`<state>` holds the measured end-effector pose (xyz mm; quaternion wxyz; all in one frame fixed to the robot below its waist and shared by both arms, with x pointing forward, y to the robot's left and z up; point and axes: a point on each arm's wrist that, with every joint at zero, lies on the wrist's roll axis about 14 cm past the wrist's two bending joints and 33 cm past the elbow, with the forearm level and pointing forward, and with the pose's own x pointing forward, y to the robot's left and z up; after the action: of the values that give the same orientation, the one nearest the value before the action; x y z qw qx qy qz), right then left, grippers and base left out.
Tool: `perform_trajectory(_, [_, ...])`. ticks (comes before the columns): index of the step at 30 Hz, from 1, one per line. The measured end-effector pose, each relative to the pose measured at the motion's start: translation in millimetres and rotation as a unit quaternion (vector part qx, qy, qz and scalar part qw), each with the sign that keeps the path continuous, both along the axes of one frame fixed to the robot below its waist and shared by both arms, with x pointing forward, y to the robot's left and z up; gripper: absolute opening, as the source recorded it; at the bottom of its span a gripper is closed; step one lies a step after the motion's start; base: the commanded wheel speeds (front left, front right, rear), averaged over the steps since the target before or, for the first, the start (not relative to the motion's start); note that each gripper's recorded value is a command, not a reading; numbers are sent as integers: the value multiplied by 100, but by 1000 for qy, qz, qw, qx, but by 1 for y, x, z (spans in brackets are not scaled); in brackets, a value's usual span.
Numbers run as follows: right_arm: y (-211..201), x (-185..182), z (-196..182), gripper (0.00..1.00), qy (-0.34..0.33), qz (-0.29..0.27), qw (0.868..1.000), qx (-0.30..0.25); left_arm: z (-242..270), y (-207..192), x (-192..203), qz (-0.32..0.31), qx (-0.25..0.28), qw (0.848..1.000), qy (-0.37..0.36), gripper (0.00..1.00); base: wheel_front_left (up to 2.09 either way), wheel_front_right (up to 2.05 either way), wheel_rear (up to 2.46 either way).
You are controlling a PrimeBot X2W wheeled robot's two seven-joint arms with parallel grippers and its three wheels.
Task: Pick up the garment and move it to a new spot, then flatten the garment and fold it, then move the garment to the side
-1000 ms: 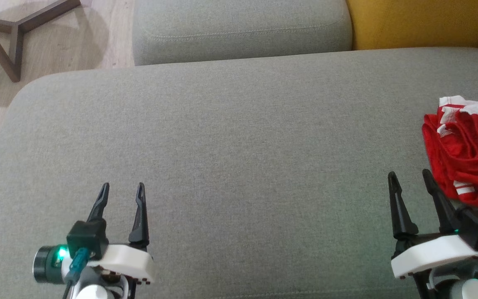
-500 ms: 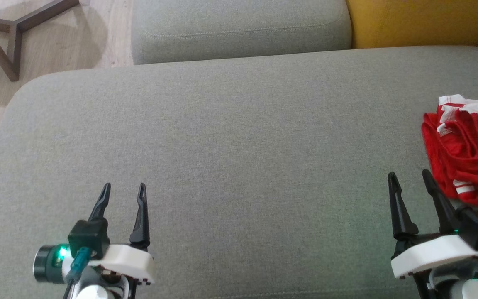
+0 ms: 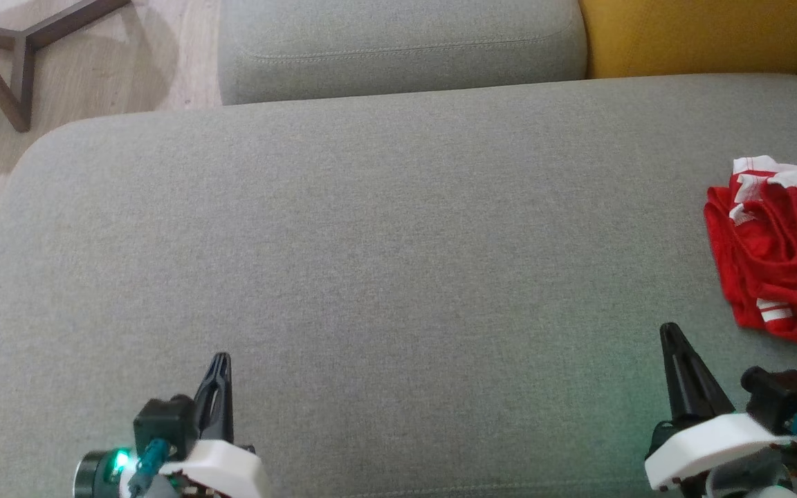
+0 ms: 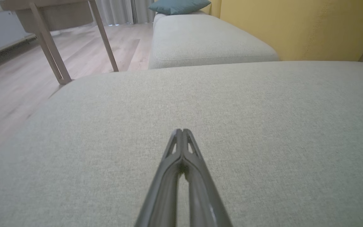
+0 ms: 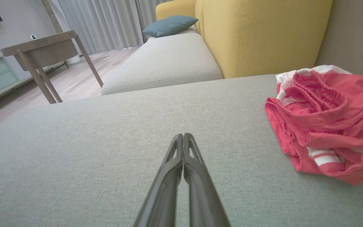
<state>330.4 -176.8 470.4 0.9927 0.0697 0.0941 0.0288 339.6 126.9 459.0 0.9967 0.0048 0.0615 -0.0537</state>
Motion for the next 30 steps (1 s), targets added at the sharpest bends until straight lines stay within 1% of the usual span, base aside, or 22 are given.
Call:
perform_trajectory(15, [1,2,-1,0,2,-13,996,85,-9,7,0,22,-81,996,40,0,0,0,0])
perform_trajectory(30, [1,7,-1,0,1,-29,985,172,-14,16,5,48,-169,982,67,0,0,0,0])
